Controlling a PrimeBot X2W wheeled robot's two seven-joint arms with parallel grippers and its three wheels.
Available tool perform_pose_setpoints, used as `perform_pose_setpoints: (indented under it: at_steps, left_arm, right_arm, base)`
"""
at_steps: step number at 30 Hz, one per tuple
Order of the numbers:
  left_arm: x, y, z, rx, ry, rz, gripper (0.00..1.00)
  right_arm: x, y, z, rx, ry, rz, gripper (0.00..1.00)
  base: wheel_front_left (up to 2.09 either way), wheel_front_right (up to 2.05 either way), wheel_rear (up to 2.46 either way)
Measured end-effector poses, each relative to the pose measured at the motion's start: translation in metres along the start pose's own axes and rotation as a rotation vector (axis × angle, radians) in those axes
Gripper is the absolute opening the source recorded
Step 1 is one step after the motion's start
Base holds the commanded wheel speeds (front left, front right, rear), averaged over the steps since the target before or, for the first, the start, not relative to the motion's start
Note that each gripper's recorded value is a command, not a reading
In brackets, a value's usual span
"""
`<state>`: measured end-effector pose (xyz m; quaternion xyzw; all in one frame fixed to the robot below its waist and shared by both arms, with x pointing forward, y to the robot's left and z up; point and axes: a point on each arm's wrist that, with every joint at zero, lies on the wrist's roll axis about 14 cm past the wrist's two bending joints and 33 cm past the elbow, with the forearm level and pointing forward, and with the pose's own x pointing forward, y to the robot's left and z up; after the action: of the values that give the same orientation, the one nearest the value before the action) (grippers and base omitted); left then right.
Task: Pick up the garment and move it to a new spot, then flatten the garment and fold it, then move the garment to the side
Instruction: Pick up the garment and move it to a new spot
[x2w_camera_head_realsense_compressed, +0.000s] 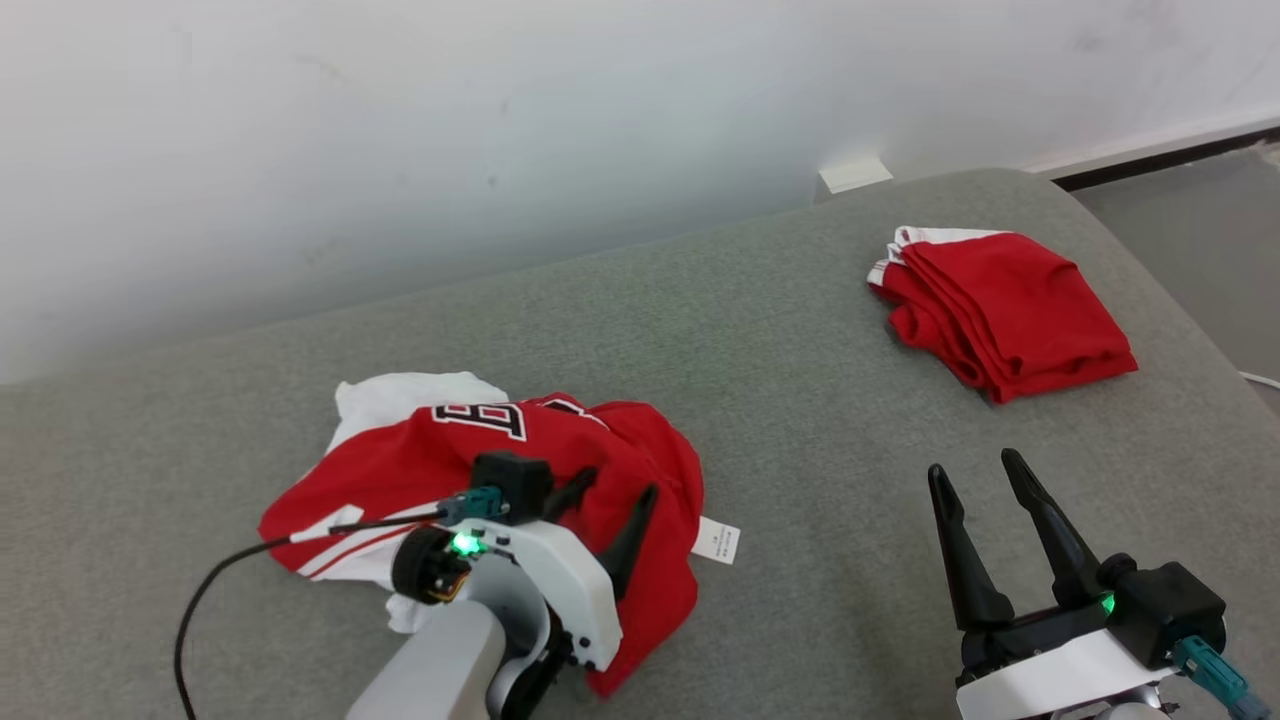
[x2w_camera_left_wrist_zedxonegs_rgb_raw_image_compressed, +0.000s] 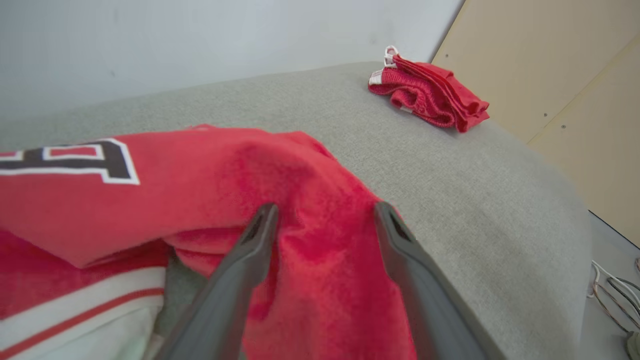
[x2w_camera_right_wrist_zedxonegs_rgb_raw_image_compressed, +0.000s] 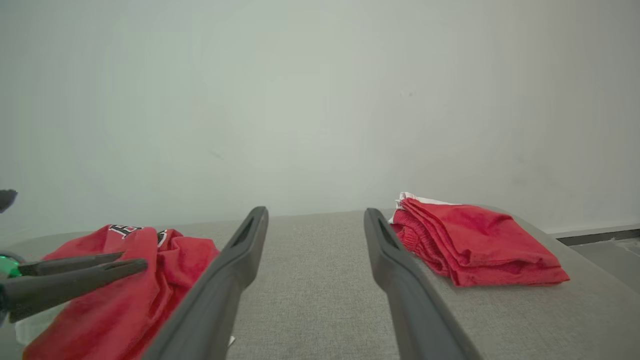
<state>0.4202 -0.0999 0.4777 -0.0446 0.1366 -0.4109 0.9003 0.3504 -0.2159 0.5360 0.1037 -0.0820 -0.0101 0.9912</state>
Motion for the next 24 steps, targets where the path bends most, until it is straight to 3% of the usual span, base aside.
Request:
perform_pose_setpoints:
  at_steps: [10, 24]
  left_arm:
    - [-0.030, 0.022, 0.047, 0.040, -0.197, 0.074, 1.00]
    - [-0.162, 0.113, 0.078, 0.126, -0.440, 0.485, 1.00]
  right_arm:
    - [0.005, 0.019, -0.003, 0.007, 0.005, 0.071, 1.00]
    - [0.015, 0.057, -0.002, 0.021, -0.008, 0.190, 1.00]
  base:
    - [0.00, 0.00, 0.00]
    - [0.00, 0.00, 0.00]
